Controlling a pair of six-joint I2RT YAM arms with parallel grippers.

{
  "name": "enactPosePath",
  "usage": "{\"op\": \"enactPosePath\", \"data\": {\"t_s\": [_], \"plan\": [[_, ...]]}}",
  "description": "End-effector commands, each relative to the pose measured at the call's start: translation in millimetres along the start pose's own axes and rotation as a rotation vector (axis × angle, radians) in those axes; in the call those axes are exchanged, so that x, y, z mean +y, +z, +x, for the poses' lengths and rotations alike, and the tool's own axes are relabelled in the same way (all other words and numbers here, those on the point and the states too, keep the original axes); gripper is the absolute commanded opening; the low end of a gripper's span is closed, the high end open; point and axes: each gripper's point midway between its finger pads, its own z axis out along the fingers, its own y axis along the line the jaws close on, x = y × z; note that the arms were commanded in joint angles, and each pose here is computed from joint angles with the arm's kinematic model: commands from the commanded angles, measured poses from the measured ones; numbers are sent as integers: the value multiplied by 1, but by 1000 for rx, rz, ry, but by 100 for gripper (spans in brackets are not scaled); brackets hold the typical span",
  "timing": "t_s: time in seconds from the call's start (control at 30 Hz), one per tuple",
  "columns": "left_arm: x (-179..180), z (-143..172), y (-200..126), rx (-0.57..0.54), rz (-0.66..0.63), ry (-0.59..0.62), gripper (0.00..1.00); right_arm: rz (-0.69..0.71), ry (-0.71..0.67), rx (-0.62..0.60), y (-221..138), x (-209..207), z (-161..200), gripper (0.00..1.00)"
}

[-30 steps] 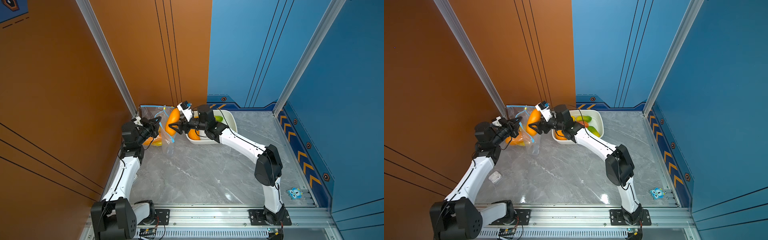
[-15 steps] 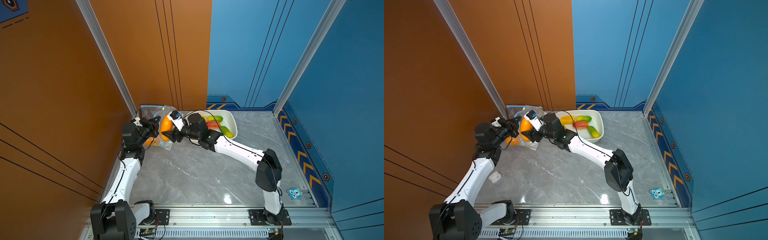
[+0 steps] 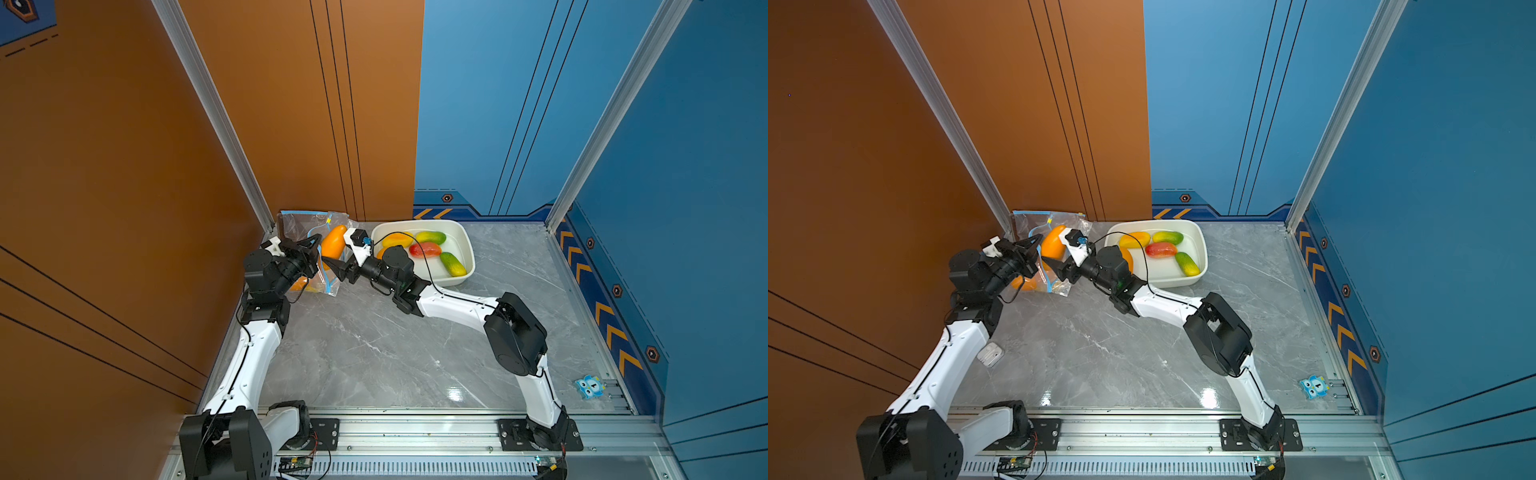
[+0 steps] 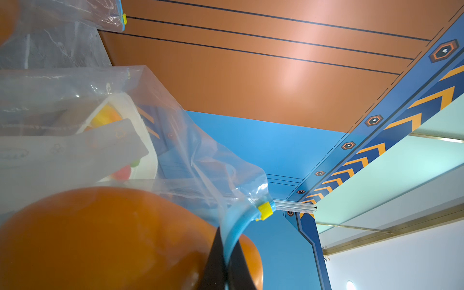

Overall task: Place the mango in a zip-top bag and seal the zipper
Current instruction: Place the mango in the zipper food storage bag.

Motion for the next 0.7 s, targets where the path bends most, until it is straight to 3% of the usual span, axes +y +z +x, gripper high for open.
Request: {"op": "enactPosePath", "data": {"t_s": [0.0, 0.1, 0.17, 0.3, 0.4, 0.43, 0.5, 0.67], "plan": [[2, 3, -3, 14, 5, -3, 0, -15, -7, -77, 6, 9, -21, 38], [-9, 5, -4, 21, 24, 2, 0, -41, -19, 3, 13, 14, 14, 41], [-17, 6, -6, 19, 41, 5, 0, -59, -52, 123, 16, 17, 39, 44], [-20, 3, -8, 7, 49, 2, 0, -15, -111, 282, 9, 9, 58, 54], [-18, 1, -8, 0, 45, -3, 0, 2, -107, 423, -5, -6, 68, 79], [-16, 1, -8, -1, 41, -2, 0, -32, -94, 468, -12, -5, 69, 95], [-14, 0, -8, -5, 38, -2, 0, -3, -51, 518, -23, -12, 62, 100], [-9, -3, -8, -20, 30, 10, 0, -2, 110, 466, -49, -14, -26, 100]]}}
